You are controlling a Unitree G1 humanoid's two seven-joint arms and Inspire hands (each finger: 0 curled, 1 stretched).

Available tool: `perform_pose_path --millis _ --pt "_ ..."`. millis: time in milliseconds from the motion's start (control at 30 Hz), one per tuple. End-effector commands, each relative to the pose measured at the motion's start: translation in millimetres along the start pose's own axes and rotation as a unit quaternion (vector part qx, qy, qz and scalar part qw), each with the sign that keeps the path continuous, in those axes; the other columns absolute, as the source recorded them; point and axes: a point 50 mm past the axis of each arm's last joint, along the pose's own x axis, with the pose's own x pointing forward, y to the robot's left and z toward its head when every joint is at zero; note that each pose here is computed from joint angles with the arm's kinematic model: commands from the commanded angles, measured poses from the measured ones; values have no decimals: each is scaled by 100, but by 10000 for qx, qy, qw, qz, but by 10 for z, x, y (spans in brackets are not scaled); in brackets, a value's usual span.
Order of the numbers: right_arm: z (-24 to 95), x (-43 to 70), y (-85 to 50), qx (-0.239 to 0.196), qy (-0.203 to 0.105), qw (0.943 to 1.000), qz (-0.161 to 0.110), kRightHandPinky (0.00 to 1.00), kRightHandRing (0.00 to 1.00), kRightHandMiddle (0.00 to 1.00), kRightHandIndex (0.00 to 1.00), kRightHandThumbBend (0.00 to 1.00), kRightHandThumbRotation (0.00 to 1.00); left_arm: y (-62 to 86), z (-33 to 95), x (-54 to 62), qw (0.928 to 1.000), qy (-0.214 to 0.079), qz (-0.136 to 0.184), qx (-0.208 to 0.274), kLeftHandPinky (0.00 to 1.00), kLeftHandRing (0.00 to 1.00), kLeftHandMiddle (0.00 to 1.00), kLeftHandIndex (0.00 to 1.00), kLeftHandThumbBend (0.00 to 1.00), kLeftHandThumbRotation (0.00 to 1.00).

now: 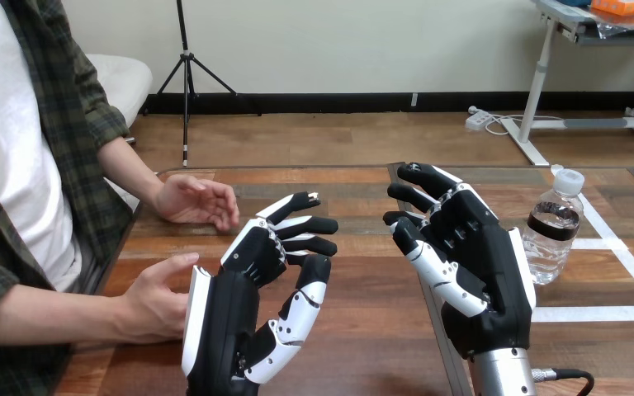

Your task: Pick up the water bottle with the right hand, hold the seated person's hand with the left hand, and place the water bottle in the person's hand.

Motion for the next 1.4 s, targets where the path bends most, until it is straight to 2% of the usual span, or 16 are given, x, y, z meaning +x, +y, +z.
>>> perform_pose_path --millis 0,367,667,1067,1367 --pt "213 194 105 65 -659 9977 169 63 75 79 70 64 16 -66 22 75 9998 -141 54 -160 48 59 66 75 28 43" --pt "319 226 89 -275 -1061 9938 156 63 75 79 71 65 17 -73 18 79 9997 -135 40 -187 47 58 66 75 29 43" --pt "422 252 72 -594 -1591 9854 92 64 76 80 73 65 16 -76 14 80 9997 -116 15 -232 46 58 66 75 30 43" --pt "583 305 -14 -1200 -2311 9655 -80 67 78 81 74 65 14 -75 13 85 9997 -113 20 -221 46 58 66 75 31 44" --pt "691 334 -94 -1813 -2709 9448 -335 67 78 81 74 68 19 -78 8 90 9996 -131 28 -250 45 58 66 75 30 44"
